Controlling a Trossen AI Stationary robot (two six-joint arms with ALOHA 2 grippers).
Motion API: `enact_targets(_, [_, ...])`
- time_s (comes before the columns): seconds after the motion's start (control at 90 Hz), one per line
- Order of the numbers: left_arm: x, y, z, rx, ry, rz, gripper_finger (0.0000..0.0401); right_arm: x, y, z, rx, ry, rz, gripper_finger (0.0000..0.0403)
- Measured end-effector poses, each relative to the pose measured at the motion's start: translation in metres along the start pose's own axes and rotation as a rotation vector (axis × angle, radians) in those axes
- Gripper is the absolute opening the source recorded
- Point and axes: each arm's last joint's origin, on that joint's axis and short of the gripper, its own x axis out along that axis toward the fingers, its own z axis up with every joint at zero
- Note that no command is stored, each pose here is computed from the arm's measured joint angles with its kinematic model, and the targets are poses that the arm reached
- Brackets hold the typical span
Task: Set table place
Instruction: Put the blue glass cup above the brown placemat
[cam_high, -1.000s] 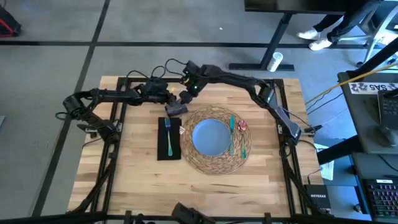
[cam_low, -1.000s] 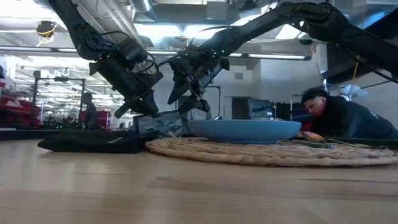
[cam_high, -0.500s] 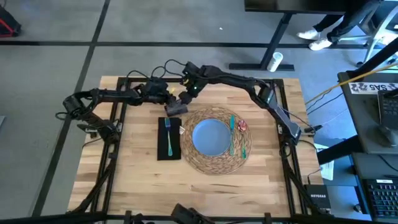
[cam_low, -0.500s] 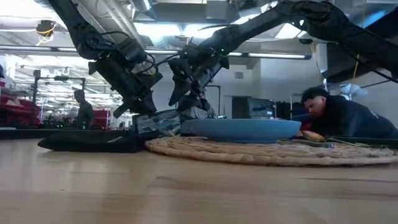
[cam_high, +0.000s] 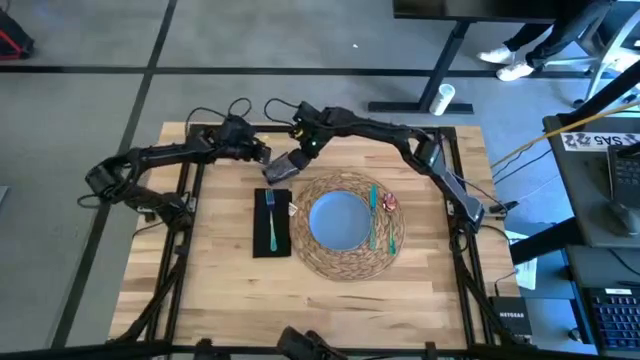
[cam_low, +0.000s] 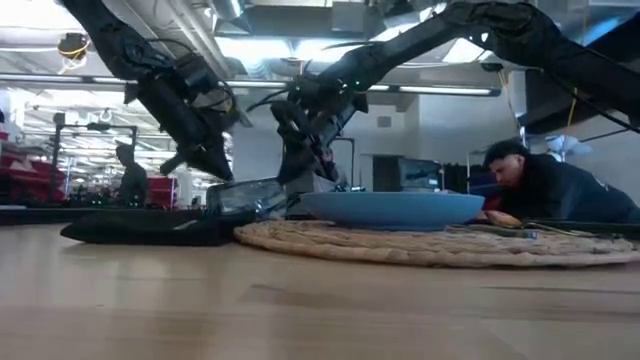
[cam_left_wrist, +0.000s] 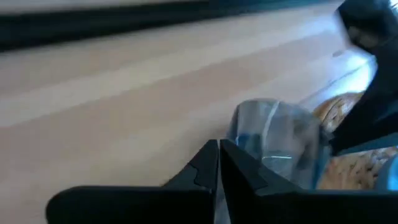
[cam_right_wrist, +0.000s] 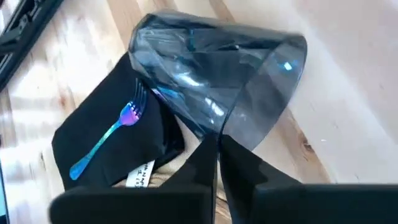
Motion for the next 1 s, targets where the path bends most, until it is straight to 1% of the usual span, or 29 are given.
enact_targets(0.156, [-0.026,-0.001,0.008,-0.007,-0.073,-0.015,0.0000,-0.006,-0.002,0.001,0.008,0.006,-0.009,0.0001])
enact_targets(0.333, [-0.051,-0.004,0.009,-0.030,-0.120,-0.031,0.0000,-0.028,0.009,0.012,-0.031,-0.038,-0.028,0.0000])
enact_targets(0.433, [-0.060,-0.005,0.006,-0.035,-0.116,-0.030,0.0000,-0.043,0.015,0.018,-0.056,-0.050,-0.061,0.0000])
enact_targets(0.567, [-0.068,-0.004,0.002,-0.038,-0.097,-0.014,0.0000,-0.062,0.024,0.021,-0.088,-0.051,-0.132,0.0000])
enact_targets(0.844, [-0.075,-0.004,-0.001,-0.018,-0.094,0.000,0.0000,-0.086,0.030,0.007,-0.084,0.027,-0.305,0.0000])
enact_targets(1.0, [-0.075,-0.003,-0.002,-0.011,-0.077,0.007,0.0000,-0.095,0.033,0.005,-0.076,0.025,-0.348,0.0000])
